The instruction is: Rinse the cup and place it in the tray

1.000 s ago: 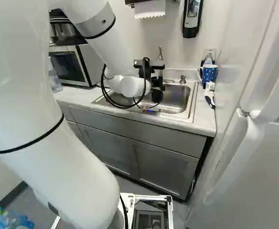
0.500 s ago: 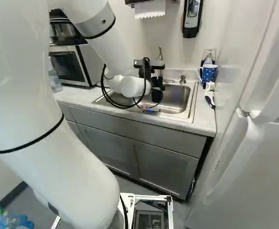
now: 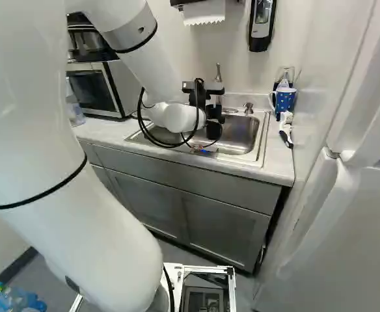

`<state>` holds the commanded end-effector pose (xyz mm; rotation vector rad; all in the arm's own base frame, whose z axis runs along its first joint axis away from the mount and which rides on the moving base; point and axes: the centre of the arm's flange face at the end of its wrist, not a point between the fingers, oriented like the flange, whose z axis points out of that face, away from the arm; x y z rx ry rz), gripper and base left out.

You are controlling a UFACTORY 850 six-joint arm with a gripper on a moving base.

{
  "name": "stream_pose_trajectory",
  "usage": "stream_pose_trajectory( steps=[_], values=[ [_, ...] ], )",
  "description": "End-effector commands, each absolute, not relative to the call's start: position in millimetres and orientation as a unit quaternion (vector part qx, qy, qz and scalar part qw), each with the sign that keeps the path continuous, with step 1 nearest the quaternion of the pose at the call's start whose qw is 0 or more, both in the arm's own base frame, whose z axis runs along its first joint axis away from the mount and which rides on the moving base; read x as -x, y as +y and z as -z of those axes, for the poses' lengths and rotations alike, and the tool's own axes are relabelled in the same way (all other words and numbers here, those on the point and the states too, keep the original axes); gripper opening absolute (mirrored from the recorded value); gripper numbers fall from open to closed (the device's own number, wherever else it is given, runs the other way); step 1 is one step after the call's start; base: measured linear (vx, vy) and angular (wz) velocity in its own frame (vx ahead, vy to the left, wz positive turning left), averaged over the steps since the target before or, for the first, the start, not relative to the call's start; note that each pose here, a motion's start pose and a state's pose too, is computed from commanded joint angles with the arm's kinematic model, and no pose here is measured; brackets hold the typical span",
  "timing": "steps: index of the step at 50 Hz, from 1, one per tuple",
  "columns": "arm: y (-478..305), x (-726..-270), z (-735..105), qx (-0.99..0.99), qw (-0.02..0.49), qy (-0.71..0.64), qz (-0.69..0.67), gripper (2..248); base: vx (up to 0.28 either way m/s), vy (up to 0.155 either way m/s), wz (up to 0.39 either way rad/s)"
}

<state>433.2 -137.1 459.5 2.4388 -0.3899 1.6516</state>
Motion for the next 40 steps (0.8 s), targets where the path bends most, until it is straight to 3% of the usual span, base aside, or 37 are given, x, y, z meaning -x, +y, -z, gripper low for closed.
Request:
stream_pose_trajectory(
  steps=[40],
  values=[
    [-137.1,-433.2,-459.5,-0.818,0.085,-0.131,-0.554,123,0.000,0.000,0.000]
  ],
)
